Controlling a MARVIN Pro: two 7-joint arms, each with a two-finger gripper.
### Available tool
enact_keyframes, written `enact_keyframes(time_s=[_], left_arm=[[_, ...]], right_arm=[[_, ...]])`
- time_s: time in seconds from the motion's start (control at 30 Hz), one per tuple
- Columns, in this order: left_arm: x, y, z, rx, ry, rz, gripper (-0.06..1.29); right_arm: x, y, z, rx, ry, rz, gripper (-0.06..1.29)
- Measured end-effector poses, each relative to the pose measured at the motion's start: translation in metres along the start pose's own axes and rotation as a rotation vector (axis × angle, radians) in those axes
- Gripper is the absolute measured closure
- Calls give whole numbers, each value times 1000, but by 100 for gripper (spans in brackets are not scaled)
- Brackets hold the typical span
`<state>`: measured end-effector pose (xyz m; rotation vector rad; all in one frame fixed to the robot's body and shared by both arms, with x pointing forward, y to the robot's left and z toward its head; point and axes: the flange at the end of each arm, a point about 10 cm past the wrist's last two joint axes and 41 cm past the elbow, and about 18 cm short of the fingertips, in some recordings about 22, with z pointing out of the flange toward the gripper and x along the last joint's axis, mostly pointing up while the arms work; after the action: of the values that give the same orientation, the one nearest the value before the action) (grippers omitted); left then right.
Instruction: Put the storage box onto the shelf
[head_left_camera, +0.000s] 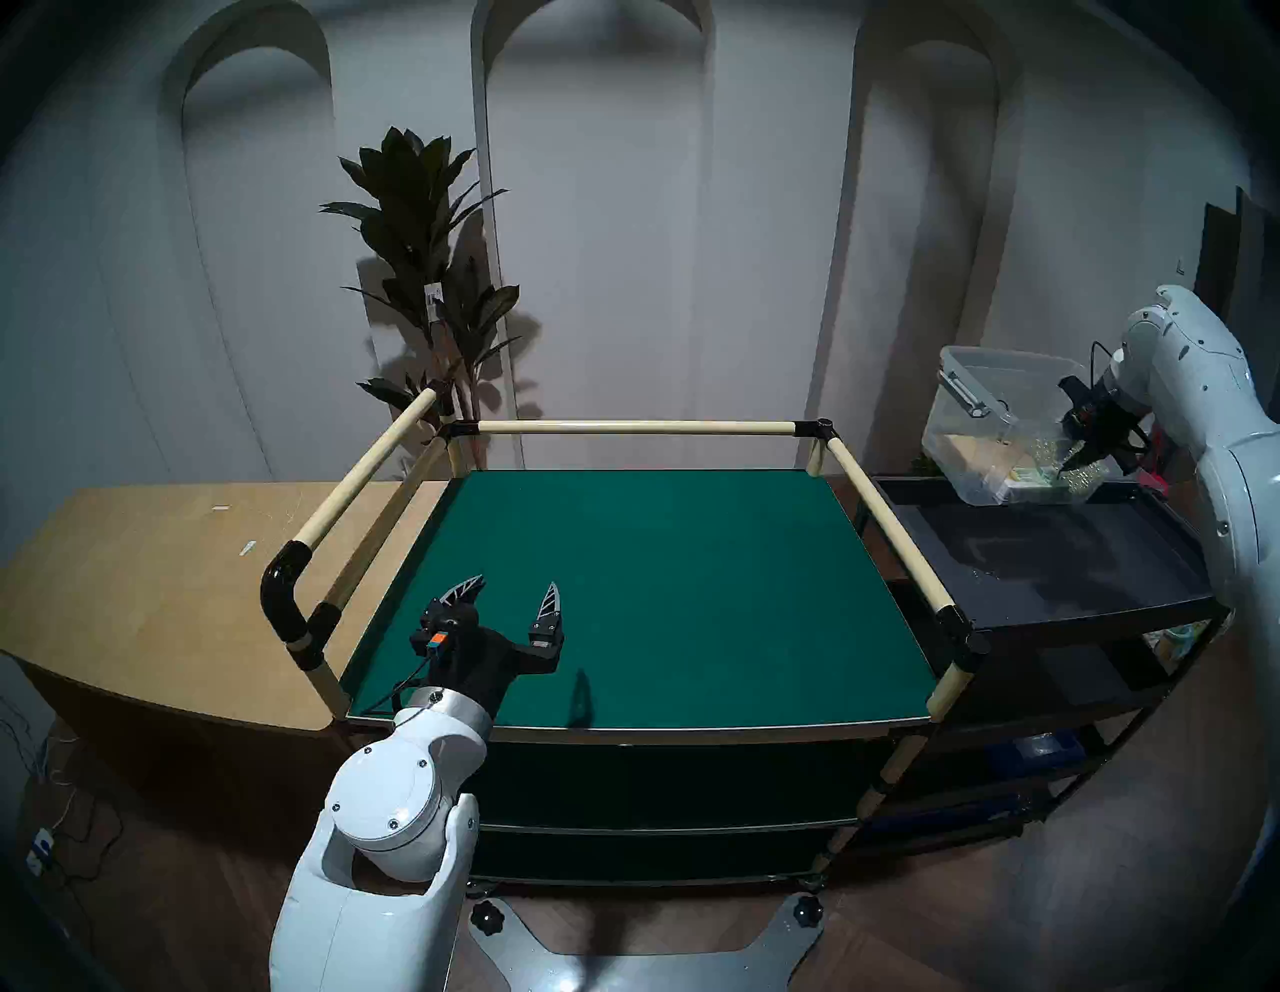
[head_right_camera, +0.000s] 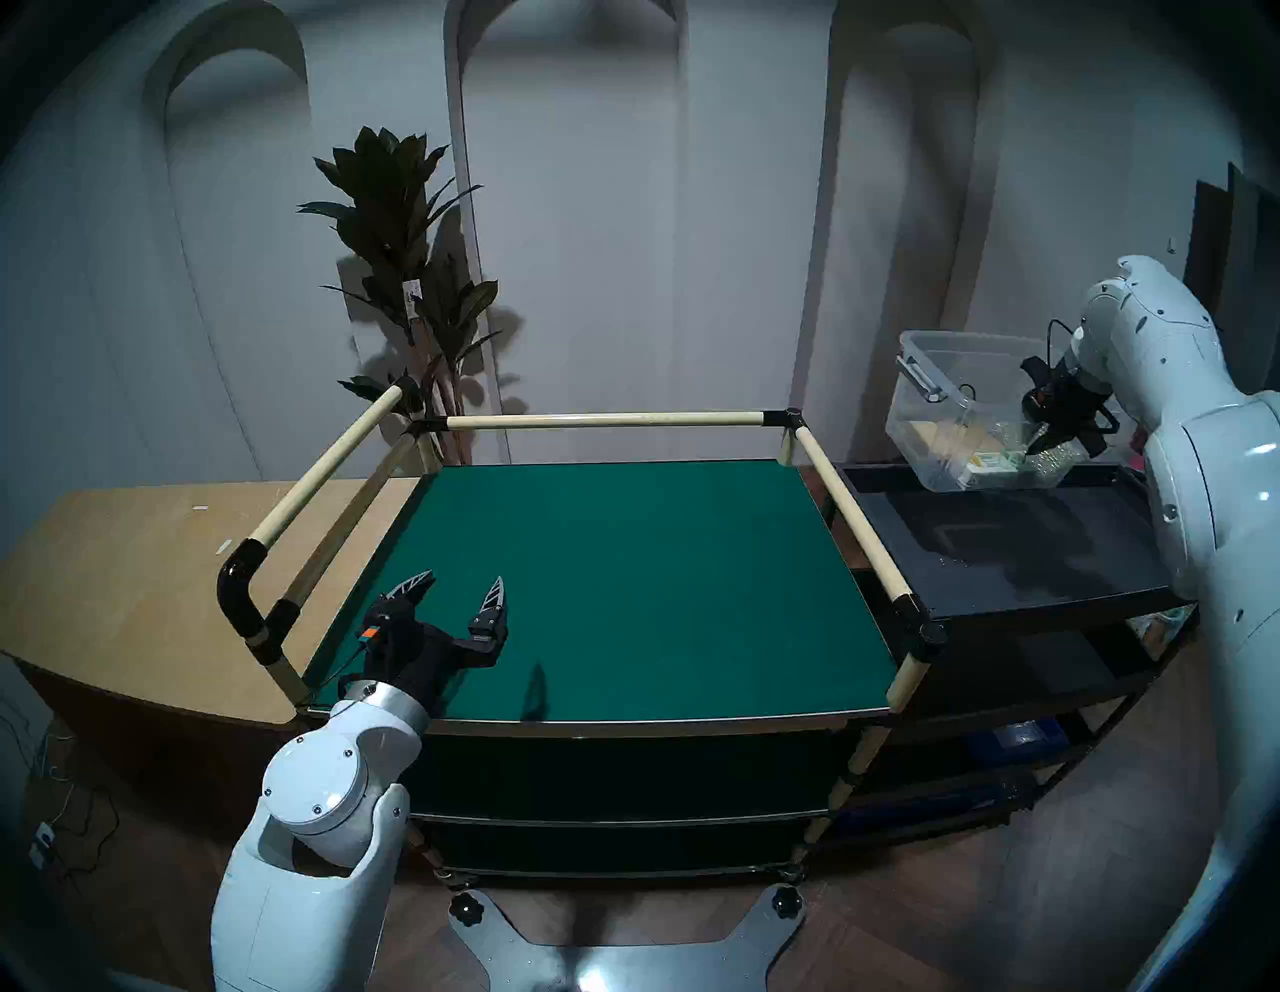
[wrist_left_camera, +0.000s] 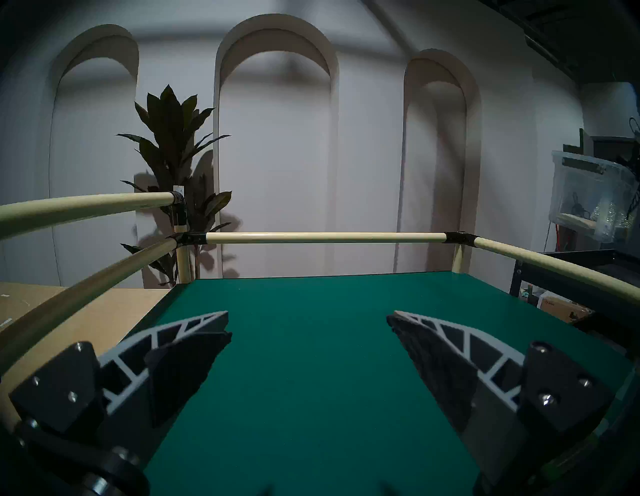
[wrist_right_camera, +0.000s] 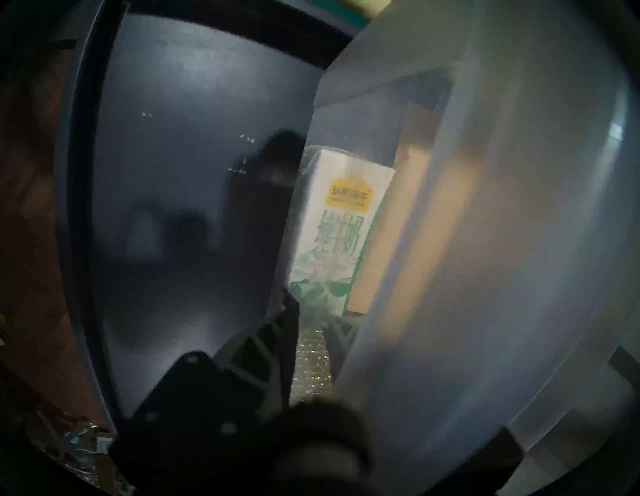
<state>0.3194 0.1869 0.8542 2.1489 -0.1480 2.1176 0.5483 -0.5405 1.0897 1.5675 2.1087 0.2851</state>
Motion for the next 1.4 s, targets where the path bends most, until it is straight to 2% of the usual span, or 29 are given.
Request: enact_keyframes(time_s=[0.27, 0.5, 0.63, 0.83, 1.17, 1.4], left_arm=[[0, 0, 0, 0, 0, 0, -2], [0, 0, 0, 0, 0, 0, -2], [0, 0, 0, 0, 0, -1, -2], [0, 0, 0, 0, -1, -1, -2], [-1, 0, 0, 0, -2, -1, -2], [-1, 0, 0, 0, -3, -1, -2]], right_arm=[[38, 37, 9, -69, 71, -127, 92], [63, 52, 19, -89, 126, -209, 92], [71, 55, 22, -84, 142, -247, 92], [80, 63, 21, -77, 143, -295, 92], [105, 97, 5, -78, 110, -391, 92], [130, 120, -3, -86, 104, -452, 92]])
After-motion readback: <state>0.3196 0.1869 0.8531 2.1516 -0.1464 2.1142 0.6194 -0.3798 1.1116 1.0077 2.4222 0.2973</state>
